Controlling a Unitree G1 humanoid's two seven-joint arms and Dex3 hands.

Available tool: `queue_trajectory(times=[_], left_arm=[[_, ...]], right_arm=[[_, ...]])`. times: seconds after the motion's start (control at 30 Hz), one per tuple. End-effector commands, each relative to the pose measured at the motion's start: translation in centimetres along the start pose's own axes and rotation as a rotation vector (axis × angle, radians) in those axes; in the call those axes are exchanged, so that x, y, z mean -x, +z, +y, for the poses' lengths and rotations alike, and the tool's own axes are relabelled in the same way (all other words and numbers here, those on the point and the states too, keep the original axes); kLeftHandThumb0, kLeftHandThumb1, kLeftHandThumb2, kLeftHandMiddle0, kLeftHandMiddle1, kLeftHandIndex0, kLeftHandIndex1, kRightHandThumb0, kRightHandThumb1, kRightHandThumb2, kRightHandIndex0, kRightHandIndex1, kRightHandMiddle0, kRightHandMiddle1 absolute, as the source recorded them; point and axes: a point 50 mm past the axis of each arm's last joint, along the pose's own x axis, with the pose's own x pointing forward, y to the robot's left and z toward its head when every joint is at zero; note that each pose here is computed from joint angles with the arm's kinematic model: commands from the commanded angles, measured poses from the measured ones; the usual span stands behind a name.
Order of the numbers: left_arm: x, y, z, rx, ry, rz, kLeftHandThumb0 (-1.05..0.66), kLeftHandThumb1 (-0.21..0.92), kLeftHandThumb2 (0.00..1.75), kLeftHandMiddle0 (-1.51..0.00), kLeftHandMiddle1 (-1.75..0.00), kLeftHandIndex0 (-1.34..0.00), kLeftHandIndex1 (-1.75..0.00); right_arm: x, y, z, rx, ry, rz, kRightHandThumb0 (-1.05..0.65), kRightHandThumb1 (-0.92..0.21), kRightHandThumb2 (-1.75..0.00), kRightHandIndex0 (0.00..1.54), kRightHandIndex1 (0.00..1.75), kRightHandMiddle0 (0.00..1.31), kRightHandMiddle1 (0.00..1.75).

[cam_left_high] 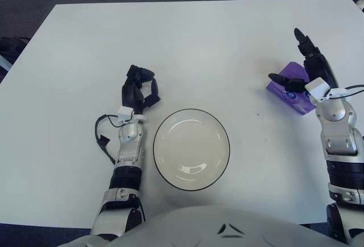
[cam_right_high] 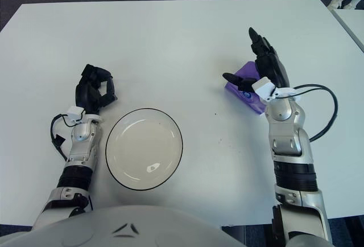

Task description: Put the tissue paper into the plate.

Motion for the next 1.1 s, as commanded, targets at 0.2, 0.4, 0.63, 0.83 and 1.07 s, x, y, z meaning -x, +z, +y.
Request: queue_trajectory(times=[0.2, 0.4, 0.63, 0.83, 1.07], left_arm=[[6.6, -5.7, 2.2, -0.025, 0.096, 0.332, -0.42, 0.51, 1.09, -0.69, -1.75, -0.46, -1.75], [6.6, -5.6, 2.3, -0.025, 0.095, 0.326, -0.42, 0.51, 1.09, -0.70, -1.75, -0.46, -1.75], [6.7, -5.4, 2.3, -0.027, 0.092, 0.313, -0.42, 0.51, 1.08, -0.69, -1.75, -0.46, -1.75], [6.7, -5.4, 2.4, -0.021, 0.096, 0.312, -0.18, 0.39, 1.19, -0.70, -1.61, -0.45, -1.75], [6.7, -5.5, 2.5, -0.033, 0.103, 0.327, -0.02, 0.30, 1.25, -0.71, -1.47, -0.46, -1.75]], right_arm=[[0.7, -1.7, 1.5, -0.067, 0.117, 0.057, -1.01, -0.61, -0.49, 0.00, 0.00, 0.00, 0.00], [0.9, -2.0, 2.0, -0.084, 0.143, 0.093, -0.96, -0.57, -0.53, 0.00, 0.00, 0.00, 0.00], [1.0, -2.4, 3.1, -0.084, 0.184, 0.186, -0.94, -0.56, -0.56, 0.00, 0.00, 0.00, 0.00], [1.2, -3.1, 3.7, -0.047, 0.193, 0.245, -0.91, -0.55, -0.62, 0.00, 0.00, 0.00, 0.00], [1.3, -5.7, 3.7, -0.030, 0.186, 0.306, -0.90, -0.56, -0.65, 0.00, 0.00, 0.00, 0.00]])
